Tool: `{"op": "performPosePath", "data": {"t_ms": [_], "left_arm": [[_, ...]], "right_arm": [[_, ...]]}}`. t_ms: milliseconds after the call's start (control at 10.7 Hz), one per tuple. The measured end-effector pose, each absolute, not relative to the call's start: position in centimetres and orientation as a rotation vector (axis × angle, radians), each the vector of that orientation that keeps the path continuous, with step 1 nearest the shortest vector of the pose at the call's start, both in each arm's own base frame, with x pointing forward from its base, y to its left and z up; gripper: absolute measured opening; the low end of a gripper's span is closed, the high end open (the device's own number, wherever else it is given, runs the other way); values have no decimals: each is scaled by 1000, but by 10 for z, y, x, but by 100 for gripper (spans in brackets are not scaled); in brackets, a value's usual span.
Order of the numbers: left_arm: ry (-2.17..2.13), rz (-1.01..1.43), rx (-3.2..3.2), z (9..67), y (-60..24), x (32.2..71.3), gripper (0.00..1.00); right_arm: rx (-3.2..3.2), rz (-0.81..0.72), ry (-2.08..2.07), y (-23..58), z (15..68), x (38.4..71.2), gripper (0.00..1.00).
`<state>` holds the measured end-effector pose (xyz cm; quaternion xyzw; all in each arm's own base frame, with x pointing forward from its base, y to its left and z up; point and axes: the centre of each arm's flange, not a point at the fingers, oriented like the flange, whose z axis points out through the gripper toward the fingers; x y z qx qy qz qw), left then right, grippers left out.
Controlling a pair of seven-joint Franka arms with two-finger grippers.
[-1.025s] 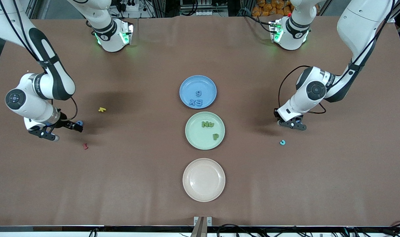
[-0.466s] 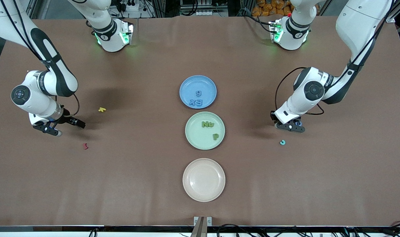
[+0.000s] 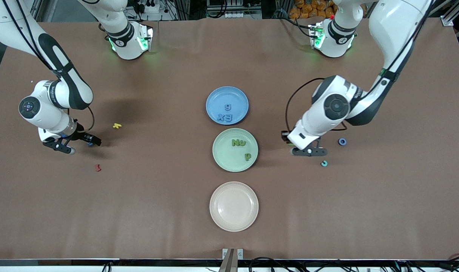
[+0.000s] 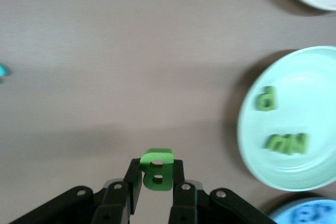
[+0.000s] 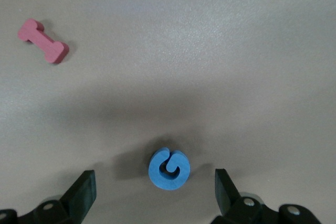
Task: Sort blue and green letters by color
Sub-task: 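Place the green B on the green plate with the left gripper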
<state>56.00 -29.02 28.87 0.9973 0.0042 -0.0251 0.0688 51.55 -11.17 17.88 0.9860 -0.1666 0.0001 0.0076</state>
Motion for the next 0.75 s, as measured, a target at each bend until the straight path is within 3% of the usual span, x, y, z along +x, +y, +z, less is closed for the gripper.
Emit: {"op": "performPosePath", "data": {"t_ms": [186,466,652,745], "left_arm": [[95,-83,2961,296,-338,564,28],[157,-97,2908,302,-416,549,28],[215,-79,2917,296,-453,540,28],[240,-57,2940,287,-466,537,28]], "right_arm": [[3083,-1,-523,-113,178,515,95],[3095,14,-455,-128,178,512,52],[3101,37,-437,-134,174,511,50],[3103,46,-433,-133,173,511,38]]}}
